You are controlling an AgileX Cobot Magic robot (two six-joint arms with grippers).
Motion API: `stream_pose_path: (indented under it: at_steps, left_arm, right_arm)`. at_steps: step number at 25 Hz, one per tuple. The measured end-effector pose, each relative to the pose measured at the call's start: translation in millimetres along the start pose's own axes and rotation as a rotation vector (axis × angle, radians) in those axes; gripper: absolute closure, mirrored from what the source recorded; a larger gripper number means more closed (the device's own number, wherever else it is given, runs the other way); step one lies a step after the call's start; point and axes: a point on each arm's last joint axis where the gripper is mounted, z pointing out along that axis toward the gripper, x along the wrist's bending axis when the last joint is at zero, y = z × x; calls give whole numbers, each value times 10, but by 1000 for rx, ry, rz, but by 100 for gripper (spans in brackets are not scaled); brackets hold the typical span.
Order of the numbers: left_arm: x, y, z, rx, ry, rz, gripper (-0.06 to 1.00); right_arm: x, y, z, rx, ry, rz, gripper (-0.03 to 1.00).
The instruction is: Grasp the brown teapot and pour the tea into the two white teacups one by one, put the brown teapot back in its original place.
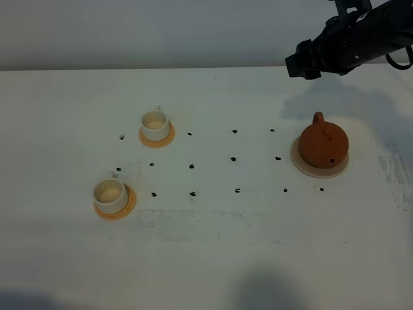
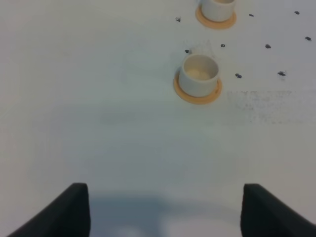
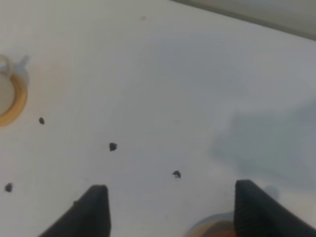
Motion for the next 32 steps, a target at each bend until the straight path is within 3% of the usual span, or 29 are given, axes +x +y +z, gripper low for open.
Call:
stream_pose_path:
  at_steps: [11,32]
  left_arm:
    - [-4,-43,-74,-54,-1,4,34]
    - [-4,-43,-74,-54,-1,4,34]
  right_arm:
    - [-11,-8,0,8,-12,-8,41]
    - [-65,-142,280,89,-1,75,41]
